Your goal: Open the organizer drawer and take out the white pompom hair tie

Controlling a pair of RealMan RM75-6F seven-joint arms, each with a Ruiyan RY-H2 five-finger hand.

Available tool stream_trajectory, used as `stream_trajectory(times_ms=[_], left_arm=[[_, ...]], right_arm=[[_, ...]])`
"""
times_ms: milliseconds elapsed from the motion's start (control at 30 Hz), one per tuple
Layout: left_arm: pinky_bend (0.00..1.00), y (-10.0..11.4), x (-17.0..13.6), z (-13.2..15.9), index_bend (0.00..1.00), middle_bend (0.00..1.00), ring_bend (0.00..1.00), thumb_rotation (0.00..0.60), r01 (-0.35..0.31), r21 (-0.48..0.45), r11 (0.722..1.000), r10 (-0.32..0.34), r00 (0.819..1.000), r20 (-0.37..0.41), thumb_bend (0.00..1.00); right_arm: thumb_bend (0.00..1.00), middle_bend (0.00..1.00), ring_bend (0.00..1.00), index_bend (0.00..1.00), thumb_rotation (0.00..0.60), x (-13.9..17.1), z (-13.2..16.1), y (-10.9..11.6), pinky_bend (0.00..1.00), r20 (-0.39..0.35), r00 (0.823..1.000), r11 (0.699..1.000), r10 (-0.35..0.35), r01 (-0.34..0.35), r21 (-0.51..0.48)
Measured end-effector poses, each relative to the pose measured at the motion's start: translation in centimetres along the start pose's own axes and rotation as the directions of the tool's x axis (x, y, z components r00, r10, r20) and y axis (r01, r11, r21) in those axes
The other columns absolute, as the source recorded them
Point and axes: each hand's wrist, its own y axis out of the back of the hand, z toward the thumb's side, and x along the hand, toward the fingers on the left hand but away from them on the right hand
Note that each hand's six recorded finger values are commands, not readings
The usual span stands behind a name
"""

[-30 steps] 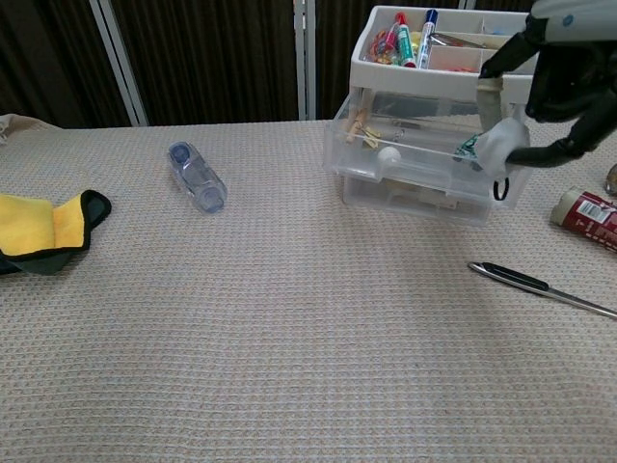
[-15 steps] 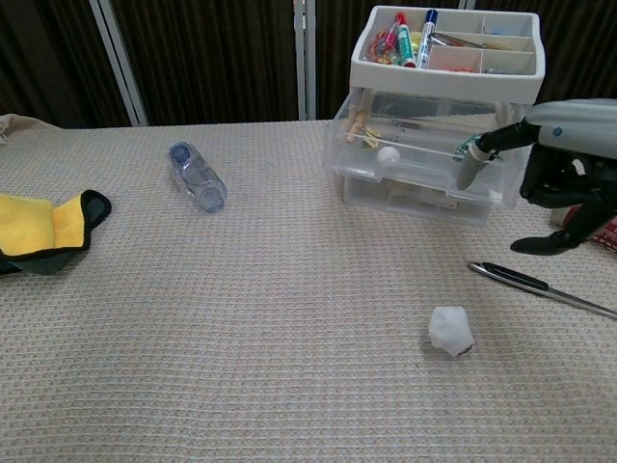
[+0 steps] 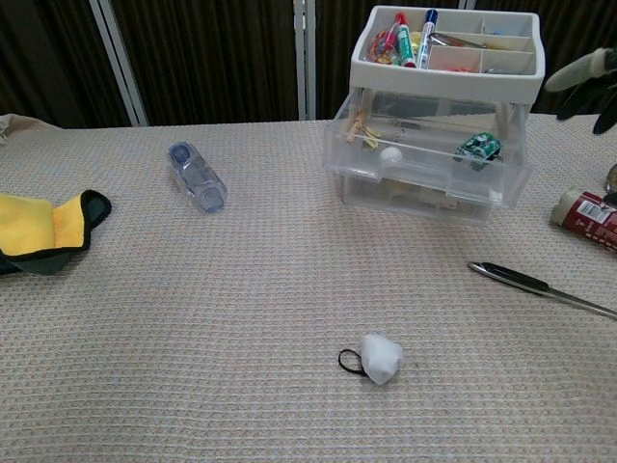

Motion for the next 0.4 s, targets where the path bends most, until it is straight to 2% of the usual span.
stream_trajectory(times_ms=[100,200,400], left_arm=[[0.0,-0.2,0.0,0.1,0.0,0.0,0.0,0.6,-0.003,0.006,1.0,0.003,1.0,0.002,0.25],[0.0,-0.5,0.0,0.1,0.0,0.0,0.0,0.6,-0.001,0.015,1.0,0.001,1.0,0.002,0.24],[0.0,-0.8,0.0,0.0,0.0,0.0,0.0,0.6,0.007,0.024,1.0,-0.006,1.0,-0.005,0.01]], right_arm=[[0.13,0.0,0.0,0.05,0.6,1.7,-2.2,0.7,0.03,0.025,0.999,0.999,-0.036,0.036,0.011],[0.11,0.0,0.0,0.0,0.6,3.1,-4.2,0.7,0.0,0.055,0.998,0.998,-0.027,0.024,0.06],[0.09,0.0,0.0,0.0,0.6,4.4,-6.7,0.7,0.0,0.11,0.993,0.987,-0.04,0.023,0.157]])
